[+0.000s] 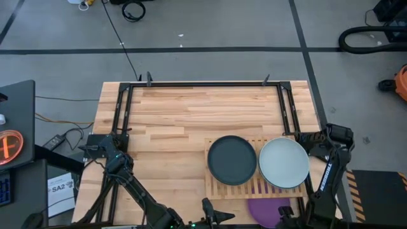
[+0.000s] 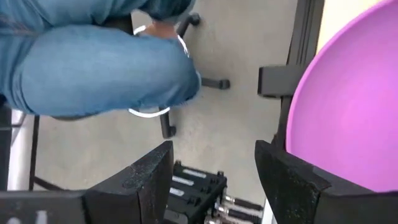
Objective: Place and stack plates onto a shelf
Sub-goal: Stack the purple plate on top of the off white plate
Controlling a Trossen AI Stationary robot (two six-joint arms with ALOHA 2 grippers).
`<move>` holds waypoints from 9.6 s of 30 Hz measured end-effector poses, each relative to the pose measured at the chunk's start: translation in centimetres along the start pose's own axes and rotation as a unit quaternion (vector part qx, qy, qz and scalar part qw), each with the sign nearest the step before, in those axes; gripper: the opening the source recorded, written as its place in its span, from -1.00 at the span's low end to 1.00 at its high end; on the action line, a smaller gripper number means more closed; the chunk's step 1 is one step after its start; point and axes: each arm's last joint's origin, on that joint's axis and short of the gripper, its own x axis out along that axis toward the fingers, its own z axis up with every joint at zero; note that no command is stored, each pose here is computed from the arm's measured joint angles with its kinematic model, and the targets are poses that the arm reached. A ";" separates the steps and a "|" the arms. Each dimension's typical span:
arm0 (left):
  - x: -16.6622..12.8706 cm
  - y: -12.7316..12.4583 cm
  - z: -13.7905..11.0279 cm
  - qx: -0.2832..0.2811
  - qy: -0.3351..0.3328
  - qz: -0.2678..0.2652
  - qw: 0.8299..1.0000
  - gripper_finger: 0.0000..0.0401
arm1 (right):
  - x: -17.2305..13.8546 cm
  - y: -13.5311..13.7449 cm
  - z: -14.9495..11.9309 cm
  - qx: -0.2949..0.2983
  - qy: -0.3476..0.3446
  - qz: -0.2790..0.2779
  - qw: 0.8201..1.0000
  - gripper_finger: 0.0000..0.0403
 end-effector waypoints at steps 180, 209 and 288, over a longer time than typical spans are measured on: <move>0.0 -1.1 0.3 -0.103 -0.045 -0.235 0.965 -0.10 | -3.8 7.1 5.6 -0.159 0.022 -0.004 0.987 -0.92; 1.4 -0.8 -0.5 -0.219 0.017 -0.390 0.894 -0.10 | -5.8 6.9 11.4 -0.324 -0.098 -0.011 0.941 -0.92; -2.8 -0.5 2.5 -0.191 -0.064 -0.428 0.881 -0.91 | -23.0 5.2 12.1 -0.283 -0.118 0.020 0.952 -0.18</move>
